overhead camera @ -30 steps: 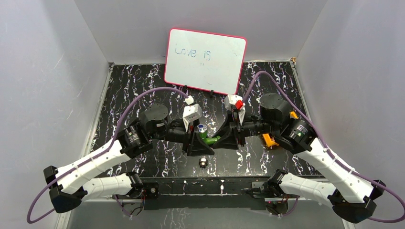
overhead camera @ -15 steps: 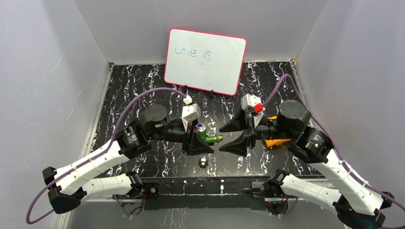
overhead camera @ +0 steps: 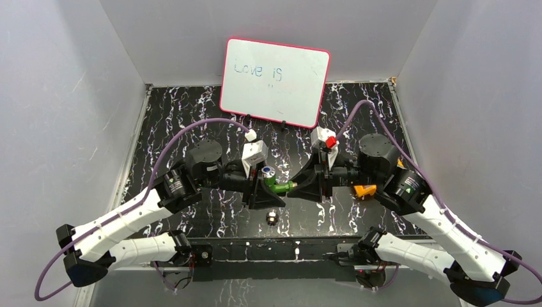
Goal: Install the water faucets
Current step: Screw the water faucet onto the adaptor.
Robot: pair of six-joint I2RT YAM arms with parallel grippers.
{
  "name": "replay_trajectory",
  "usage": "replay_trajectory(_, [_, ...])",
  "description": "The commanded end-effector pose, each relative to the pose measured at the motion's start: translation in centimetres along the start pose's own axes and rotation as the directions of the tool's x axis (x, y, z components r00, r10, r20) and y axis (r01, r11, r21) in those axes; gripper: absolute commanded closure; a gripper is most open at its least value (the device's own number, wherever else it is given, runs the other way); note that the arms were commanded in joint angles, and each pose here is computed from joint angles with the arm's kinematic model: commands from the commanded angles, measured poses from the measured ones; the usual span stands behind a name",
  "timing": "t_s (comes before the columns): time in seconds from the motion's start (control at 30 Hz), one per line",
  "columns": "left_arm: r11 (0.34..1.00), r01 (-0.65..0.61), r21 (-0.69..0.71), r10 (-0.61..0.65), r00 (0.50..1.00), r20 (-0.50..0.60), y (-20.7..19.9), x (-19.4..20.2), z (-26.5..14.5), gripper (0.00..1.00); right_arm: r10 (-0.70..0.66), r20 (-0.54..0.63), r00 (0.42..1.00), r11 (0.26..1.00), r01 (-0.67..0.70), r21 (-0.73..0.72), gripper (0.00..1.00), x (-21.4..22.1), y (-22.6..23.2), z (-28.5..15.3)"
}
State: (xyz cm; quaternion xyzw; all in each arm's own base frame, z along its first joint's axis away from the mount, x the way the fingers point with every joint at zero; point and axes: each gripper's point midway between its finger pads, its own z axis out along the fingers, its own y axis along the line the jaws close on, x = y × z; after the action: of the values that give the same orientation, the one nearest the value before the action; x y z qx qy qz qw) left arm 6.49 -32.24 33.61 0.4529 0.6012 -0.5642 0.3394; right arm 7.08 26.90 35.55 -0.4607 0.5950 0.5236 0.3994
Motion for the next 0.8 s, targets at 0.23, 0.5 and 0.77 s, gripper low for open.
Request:
replay_trajectory(0.23, [0.999, -0.047, -0.024, 0.048, 0.998, 0.040, -0.3, -1.5, -0.6, 1.00, -0.009, 0.098, 0.995, 0.983, 0.027, -0.183, 1.00, -2.8, 3.4, 0.1])
replay_trajectory(0.5, [0.993, -0.077, 0.089, 0.072, 0.996, 0.056, -2.5, -2.4, -0.7, 1.00, 0.084, -0.061, 0.995, 0.986, -0.073, 0.153, 1.00, 1.1, -3.6, 1.3])
replay_trajectory(0.77, [0.991, -0.074, -0.112, 0.077, 0.997, 0.023, 0.6, -1.2, -1.8, 1.00, -0.039, 0.052, 0.998, 0.999, 0.041, -0.029, 0.54, -1.8, 0.6, 0.2])
